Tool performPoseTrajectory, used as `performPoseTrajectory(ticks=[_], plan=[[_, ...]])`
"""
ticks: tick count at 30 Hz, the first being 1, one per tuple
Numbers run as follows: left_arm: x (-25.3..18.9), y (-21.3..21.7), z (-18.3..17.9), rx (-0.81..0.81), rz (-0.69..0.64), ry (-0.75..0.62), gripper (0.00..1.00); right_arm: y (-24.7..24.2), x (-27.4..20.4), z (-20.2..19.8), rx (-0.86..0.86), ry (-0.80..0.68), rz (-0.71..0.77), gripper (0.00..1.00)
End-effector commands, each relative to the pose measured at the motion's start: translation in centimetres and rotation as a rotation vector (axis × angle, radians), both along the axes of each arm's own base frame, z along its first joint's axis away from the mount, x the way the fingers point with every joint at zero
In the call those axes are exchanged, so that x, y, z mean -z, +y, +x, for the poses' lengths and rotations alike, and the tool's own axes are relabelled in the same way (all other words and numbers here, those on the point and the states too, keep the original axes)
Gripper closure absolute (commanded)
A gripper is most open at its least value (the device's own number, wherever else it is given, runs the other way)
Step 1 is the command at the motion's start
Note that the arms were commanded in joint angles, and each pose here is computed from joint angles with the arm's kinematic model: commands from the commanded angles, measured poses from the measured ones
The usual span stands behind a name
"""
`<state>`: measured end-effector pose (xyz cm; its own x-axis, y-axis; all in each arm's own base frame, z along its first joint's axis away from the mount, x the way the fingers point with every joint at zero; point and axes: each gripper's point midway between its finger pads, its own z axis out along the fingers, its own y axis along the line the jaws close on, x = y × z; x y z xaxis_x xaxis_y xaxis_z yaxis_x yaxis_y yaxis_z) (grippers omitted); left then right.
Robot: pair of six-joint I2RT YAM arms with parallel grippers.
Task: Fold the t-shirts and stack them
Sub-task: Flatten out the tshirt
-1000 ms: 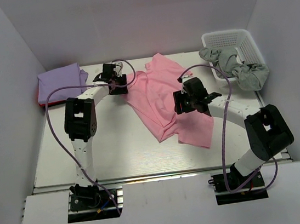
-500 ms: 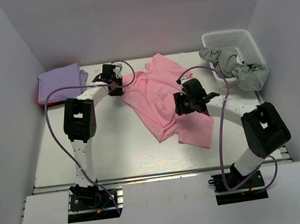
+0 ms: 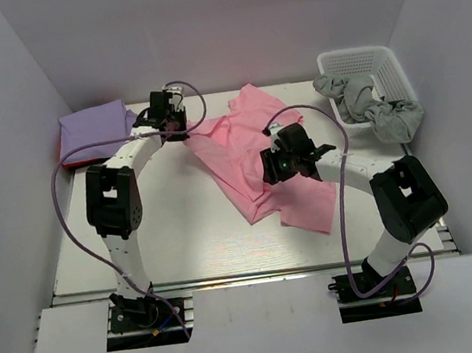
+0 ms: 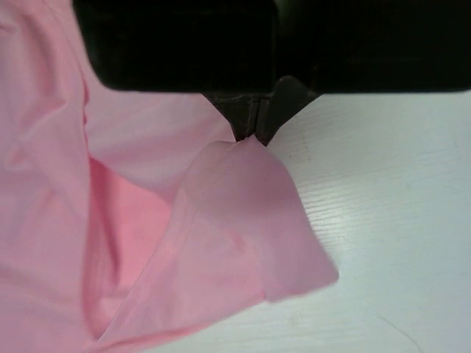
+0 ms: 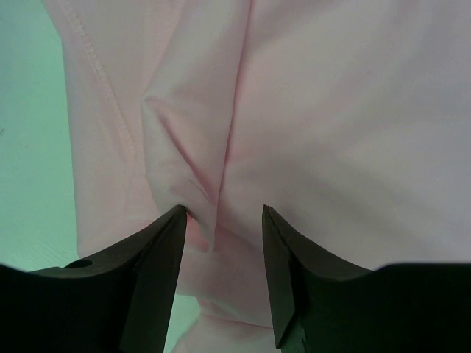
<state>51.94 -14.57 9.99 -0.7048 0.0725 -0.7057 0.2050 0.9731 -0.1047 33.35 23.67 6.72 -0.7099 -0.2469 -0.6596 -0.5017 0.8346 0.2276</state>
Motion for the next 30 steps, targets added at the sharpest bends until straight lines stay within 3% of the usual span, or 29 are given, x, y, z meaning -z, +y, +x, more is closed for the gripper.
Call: performPoseTrajectory(ticks=[1, 8, 14, 19, 25, 30], plan=[[-6.7, 0.2, 0.2, -0.019, -0.046, -0.139, 1.0, 0.1, -1.3, 2.3, 0.075, -0.058, -0.02, 0.48], [-8.7, 1.7, -0.4, -0.07, -0.028, -0.165, 1.0, -1.7, -4.1, 2.1, 0.12, -0.142, -0.062, 0.48], [-9.9, 3.1, -1.1, -0.119, -0.011, -0.183, 1.0, 4.2, -6.0, -3.0, -0.298, -0.136, 0.022, 0.47], [-9.3, 3.2, -1.5, -0.109, -0.02, -0.158, 1.0, 9.8, -4.6, -6.9, -0.518, -0.101, 0.052, 0.48], [-8.6, 2.9, -1.7, -0.098, -0.038, -0.145, 1.0, 11.9, -2.8, -5.8, -0.461, -0.064, 0.016, 0.54], [-8.2, 2.9, -1.9, -0.098, -0.035, -0.136, 1.0, 10.9, 0.4, -4.3, -0.347, -0.018, -0.089, 0.54]])
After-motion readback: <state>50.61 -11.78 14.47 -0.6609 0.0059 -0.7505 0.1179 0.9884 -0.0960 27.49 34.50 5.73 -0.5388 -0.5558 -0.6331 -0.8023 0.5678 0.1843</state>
